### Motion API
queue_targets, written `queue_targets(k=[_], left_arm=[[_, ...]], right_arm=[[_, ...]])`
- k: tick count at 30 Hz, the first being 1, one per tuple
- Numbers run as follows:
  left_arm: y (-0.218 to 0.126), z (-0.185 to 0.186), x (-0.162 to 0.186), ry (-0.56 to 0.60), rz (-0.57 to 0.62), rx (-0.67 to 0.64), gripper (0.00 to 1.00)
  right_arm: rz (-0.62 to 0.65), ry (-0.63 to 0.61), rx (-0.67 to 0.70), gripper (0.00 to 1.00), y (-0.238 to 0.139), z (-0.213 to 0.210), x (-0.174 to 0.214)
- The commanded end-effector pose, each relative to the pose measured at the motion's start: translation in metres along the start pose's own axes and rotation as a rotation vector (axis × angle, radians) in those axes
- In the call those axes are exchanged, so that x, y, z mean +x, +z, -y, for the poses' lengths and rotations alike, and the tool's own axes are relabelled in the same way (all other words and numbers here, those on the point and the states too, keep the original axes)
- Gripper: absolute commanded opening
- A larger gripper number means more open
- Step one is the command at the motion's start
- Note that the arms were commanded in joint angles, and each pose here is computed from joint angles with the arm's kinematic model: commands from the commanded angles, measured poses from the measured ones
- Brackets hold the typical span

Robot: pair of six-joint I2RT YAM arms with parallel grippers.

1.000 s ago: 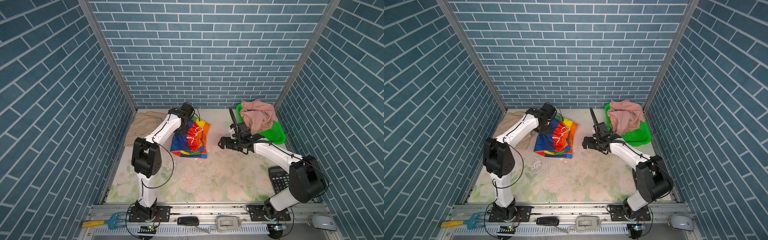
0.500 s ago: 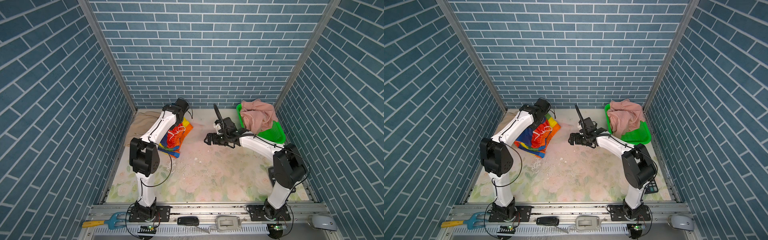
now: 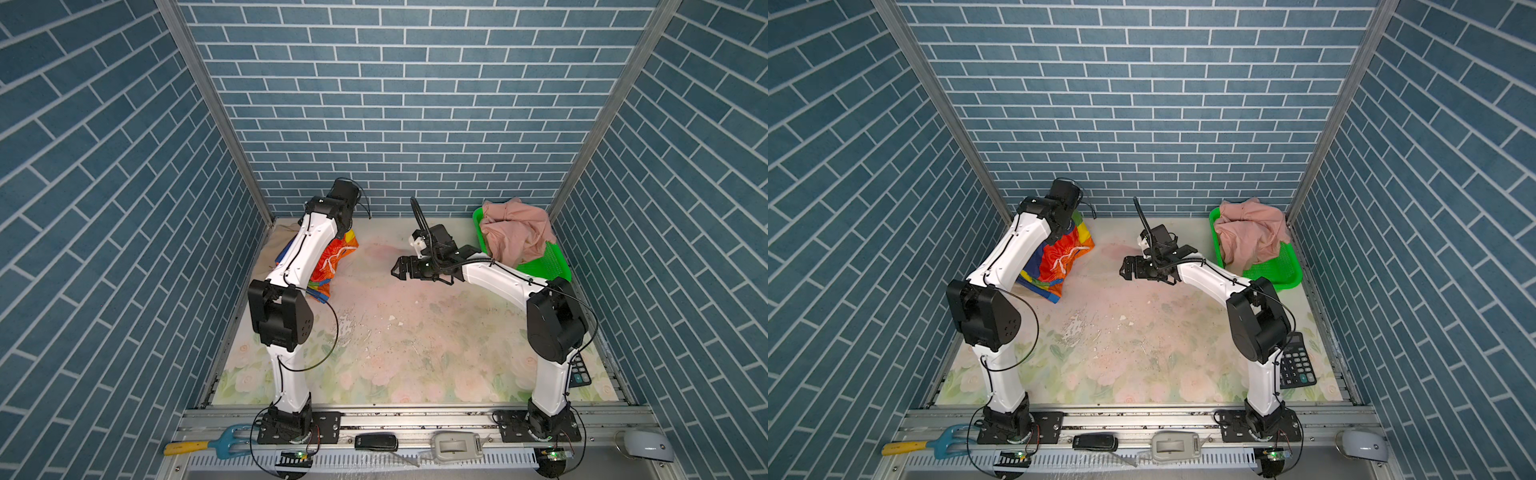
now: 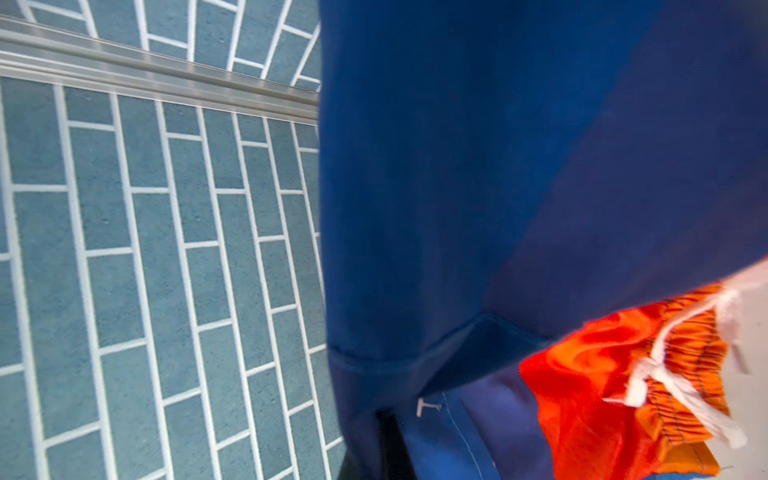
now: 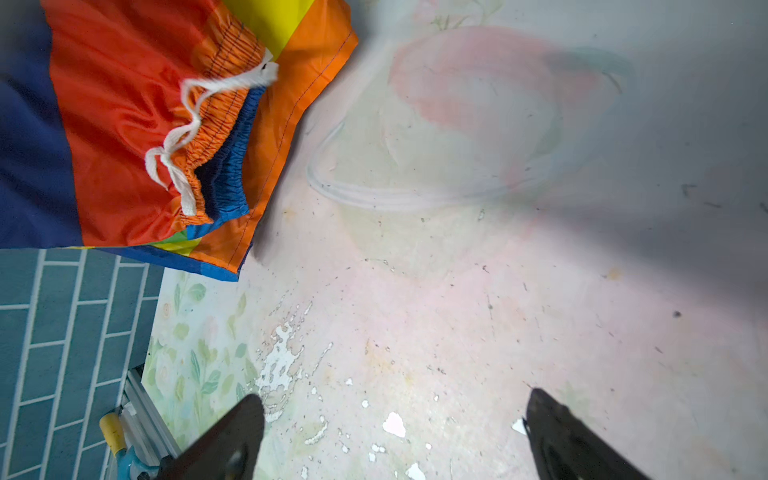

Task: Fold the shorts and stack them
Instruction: 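Lower the rainbow shorts onto the beige shorts with the left gripper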

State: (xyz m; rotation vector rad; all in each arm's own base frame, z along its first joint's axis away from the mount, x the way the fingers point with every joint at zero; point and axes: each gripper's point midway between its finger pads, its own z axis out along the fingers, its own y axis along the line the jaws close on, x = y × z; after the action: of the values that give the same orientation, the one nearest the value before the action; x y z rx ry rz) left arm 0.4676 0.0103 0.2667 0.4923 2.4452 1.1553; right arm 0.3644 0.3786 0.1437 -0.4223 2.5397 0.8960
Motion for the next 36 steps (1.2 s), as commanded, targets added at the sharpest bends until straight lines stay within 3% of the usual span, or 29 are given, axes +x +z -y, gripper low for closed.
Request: queue_targets(k=[1, 13, 24, 36], left_arm=[[-0.007, -0.021, -0.002, -0.055, 0.035, -0.014, 0.0], [0.022, -0.034, 0.011, -0.152, 0.016, 0.073, 0.0], [0.087, -0.023, 0.031, -0.241, -0.042, 0.207, 0.0], [0.159, -0.014, 0.061, -0.295, -0.168, 0.224, 0.0]], right_arm=[[-0.037, -0.008, -0.018, 0.99, 0.007, -0.009, 0.006], [-0.064, -0.002, -0.034, 0.99, 0.019, -0.015, 0.014], [-0.098, -0.003, -0.039, 0.99, 0.029, -0.017, 0.019], [-0.133, 0.007, -0.03, 0.99, 0.038, -0.011, 0.028]])
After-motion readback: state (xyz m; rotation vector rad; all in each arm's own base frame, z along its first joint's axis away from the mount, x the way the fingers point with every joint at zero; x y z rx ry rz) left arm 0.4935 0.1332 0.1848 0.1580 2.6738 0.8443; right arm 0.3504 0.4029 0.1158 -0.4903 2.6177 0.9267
